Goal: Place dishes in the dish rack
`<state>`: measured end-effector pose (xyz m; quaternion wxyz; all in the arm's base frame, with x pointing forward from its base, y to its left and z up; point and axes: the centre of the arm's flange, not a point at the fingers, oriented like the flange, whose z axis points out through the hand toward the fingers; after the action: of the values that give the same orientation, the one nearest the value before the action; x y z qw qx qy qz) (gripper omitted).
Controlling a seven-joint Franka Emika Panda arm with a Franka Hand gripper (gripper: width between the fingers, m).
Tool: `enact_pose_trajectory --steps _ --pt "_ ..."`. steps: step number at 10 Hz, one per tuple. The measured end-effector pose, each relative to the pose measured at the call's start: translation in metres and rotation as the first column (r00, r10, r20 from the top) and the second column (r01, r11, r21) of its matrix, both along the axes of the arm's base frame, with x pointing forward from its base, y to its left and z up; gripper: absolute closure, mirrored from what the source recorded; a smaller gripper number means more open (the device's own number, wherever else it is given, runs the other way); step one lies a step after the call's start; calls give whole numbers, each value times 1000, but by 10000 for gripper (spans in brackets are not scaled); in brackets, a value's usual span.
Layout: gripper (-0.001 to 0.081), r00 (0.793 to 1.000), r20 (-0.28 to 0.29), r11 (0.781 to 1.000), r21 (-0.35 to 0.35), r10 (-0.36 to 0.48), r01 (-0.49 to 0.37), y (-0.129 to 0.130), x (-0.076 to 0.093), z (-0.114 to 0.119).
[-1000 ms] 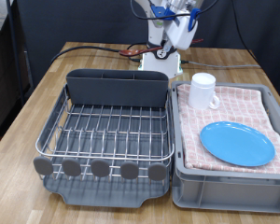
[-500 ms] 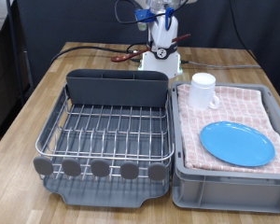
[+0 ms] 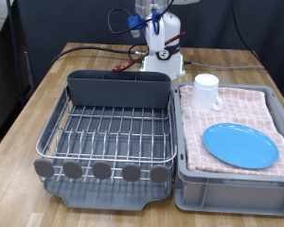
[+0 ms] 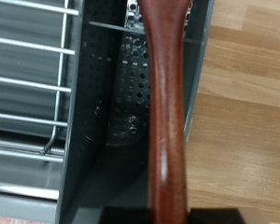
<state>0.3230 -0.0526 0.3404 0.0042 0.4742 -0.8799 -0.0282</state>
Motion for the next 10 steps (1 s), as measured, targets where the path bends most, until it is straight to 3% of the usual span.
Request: enact_pose_trajectory --steps 3,5,6,10 --pt "715 1000 -5 997 80 12 -11 -14 1 -17" --pt "715 1000 -29 995 96 9 -6 -21 3 -32" --pt "715 999 -38 997 78 -4 7 -25 6 -37" --pt "715 998 2 989 -134 -63 63 -30 16 -42"
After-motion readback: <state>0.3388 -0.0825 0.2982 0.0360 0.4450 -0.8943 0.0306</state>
